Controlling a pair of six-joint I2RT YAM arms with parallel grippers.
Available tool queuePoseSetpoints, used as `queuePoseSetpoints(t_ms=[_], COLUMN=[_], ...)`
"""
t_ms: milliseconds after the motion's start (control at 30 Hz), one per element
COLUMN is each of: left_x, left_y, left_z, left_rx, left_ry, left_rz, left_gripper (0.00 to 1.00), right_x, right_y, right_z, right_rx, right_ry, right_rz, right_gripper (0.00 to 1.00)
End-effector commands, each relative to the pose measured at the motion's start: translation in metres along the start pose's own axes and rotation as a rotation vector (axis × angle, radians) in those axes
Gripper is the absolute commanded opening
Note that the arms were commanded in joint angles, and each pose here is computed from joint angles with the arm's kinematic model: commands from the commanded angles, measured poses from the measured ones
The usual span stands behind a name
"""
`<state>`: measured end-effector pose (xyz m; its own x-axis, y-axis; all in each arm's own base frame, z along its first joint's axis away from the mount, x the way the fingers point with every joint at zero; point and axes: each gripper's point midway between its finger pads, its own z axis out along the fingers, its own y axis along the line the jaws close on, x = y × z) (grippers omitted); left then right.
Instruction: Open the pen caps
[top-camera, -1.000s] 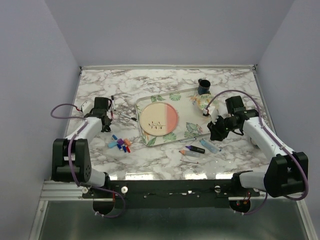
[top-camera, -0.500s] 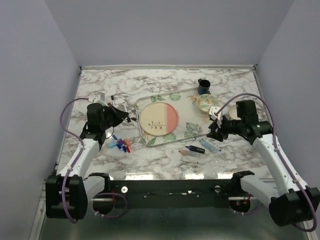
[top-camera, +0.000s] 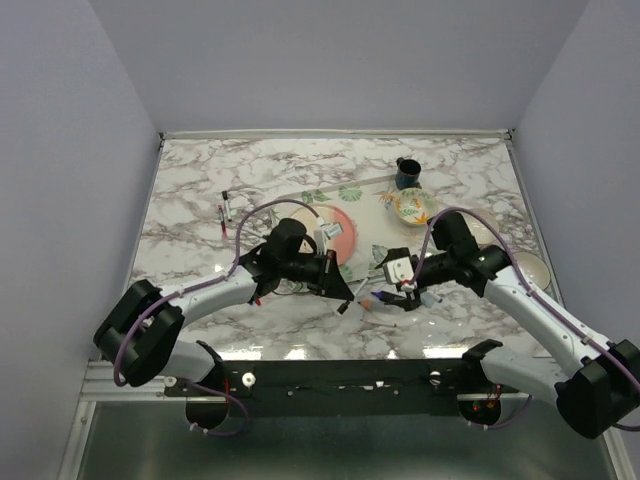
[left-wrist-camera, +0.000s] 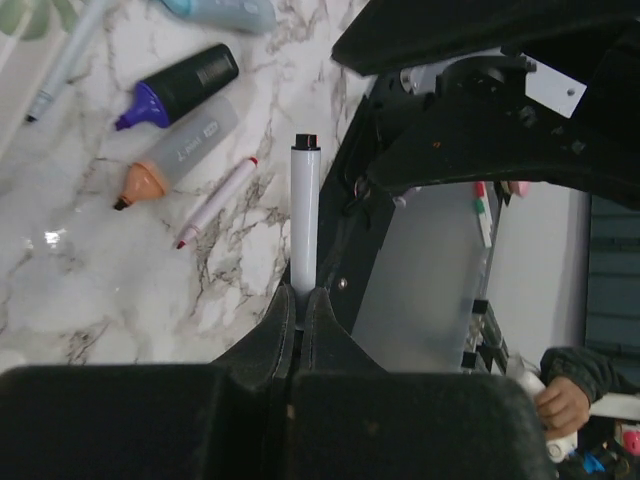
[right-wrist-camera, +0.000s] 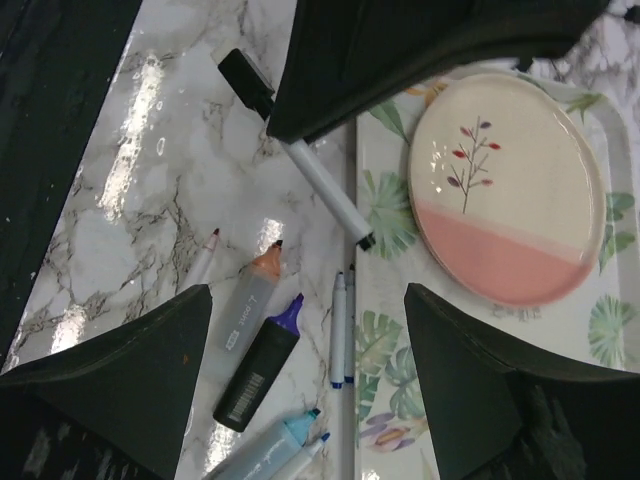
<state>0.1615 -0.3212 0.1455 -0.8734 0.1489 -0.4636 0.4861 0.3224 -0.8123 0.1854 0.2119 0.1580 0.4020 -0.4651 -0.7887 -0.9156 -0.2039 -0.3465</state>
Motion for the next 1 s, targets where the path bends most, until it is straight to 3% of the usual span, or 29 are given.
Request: queuePoseSetpoints(t_ms=[0,133,233,433,533,567,600,633,733,833,967], left_x=[0.022,0.024,0.025,0.026,0.026,0.025,0.022,0.023,0.015,0.001,-0.012], left_y=[-0.013,-0.019,-0.023,-0.022,-0.02,-0.02,-0.02,-0.018,-0.015,-0.014,-0.014], left_z=[0.019,0.031,0.039,0.049,0.049,0.049,0.048,0.047,0.041,0.028,0.012], left_rx=[0.064,0.081,0.092,0.093,0.084,0.084,0.073,0.064,0.021,-0.002,-0.008], left_ry=[0.138,0.186,0.212,0.23,0.224,0.22,0.205,0.199,0.136,0.032,-0.074], left_rz=[0.03,0.047,0.055,0.051,0.048,0.052,0.058,0.059,0.08,0.118,0.12], left_gripper=[0.0,0.0,0.0,0.0,0.01,0.06,0.12,0.24,0.49,0.61,0.65], right_x=[0.005,0.007,0.012,0.02,0.02,0.02,0.021,0.02,0.014,0.008,-0.006], right_y=[0.015,0.035,0.05,0.064,0.066,0.066,0.066,0.065,0.06,0.056,0.038], right_z=[0.017,0.027,0.037,0.05,0.052,0.053,0.053,0.052,0.051,0.049,0.047], right_rx=[-0.057,-0.122,-0.185,-0.246,-0.256,-0.257,-0.257,-0.254,-0.234,-0.216,-0.159], right_ry=[0.016,-0.01,-0.005,0.035,0.041,0.041,0.049,0.051,0.049,0.048,0.05], right_rz=[-0.234,-0.272,-0.291,-0.298,-0.297,-0.296,-0.291,-0.274,-0.239,-0.171,-0.085], right_gripper=[0.85,0.83,0.77,0.5,0.28,0.1,0.01,0.01,0.01,0.01,0.0])
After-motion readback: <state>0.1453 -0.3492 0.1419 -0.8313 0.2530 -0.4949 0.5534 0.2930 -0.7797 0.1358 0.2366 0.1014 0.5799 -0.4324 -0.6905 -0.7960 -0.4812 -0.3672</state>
